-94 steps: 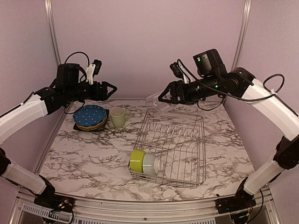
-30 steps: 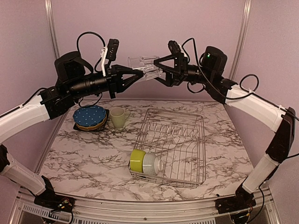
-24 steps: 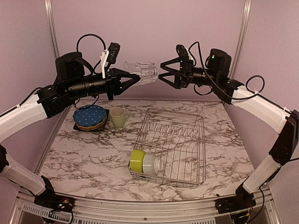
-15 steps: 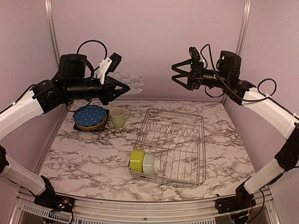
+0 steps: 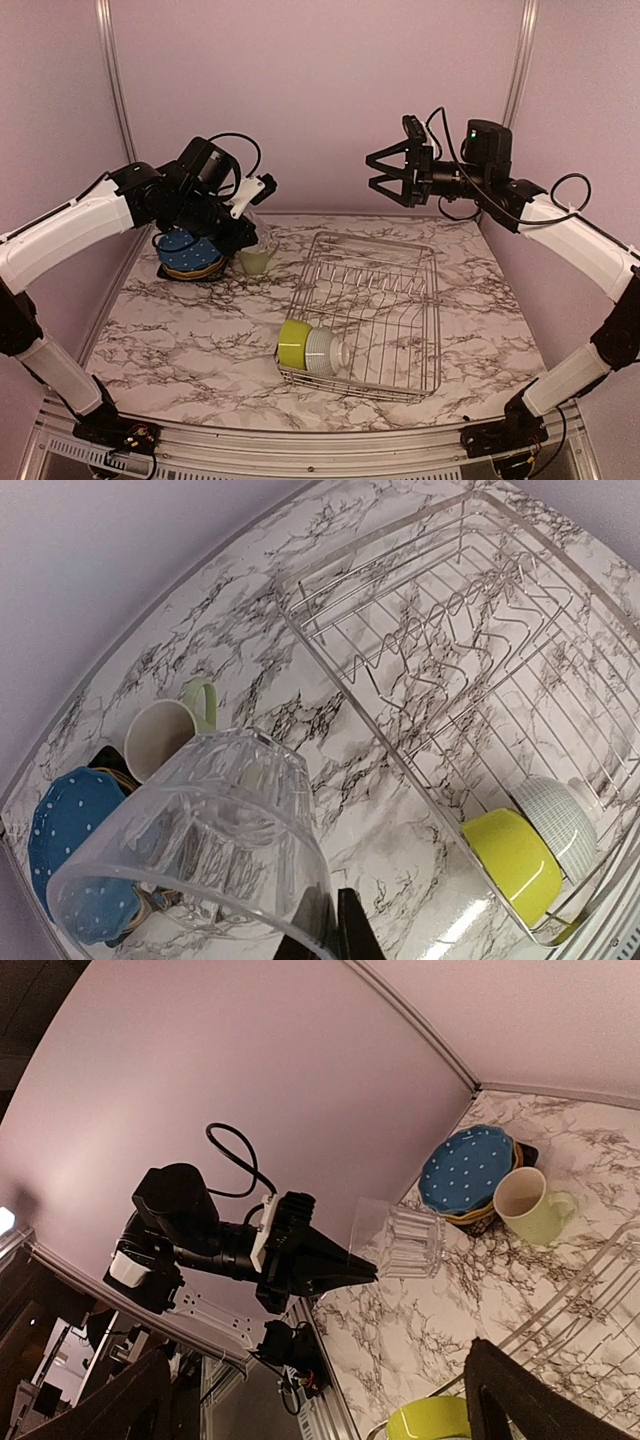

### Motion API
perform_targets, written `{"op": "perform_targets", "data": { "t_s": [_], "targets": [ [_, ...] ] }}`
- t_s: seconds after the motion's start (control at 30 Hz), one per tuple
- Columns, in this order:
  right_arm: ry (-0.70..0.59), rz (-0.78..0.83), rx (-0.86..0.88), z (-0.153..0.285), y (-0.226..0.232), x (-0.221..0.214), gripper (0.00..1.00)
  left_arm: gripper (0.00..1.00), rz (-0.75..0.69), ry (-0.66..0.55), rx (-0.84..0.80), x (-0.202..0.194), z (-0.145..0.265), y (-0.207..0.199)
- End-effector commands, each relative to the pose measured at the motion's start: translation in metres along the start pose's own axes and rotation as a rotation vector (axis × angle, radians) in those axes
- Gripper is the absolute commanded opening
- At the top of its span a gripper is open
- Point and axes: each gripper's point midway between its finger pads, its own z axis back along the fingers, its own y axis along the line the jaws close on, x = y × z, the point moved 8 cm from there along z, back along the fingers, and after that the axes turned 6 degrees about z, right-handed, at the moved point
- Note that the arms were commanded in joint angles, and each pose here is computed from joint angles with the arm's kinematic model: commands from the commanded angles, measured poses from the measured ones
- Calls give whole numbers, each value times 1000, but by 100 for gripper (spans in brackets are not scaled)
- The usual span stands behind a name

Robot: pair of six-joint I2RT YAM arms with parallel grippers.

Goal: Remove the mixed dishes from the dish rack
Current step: Place the cup at the center of the board.

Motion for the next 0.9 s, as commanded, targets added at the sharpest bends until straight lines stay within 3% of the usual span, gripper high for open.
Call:
{"op": "perform_targets", "data": {
  "t_s": [0.0, 0.53, 0.87],
  "targets": [
    [-15, 21, -7, 6, 6, 0, 98, 0, -53, 93, 101, -11, -9, 11],
    [-21, 18, -21, 12, 7, -9, 98, 0, -116, 340, 47, -36, -91, 25],
    [-22, 15, -25, 12, 6, -10, 98, 0, -87, 389, 79, -40, -119, 39]
  ]
}}
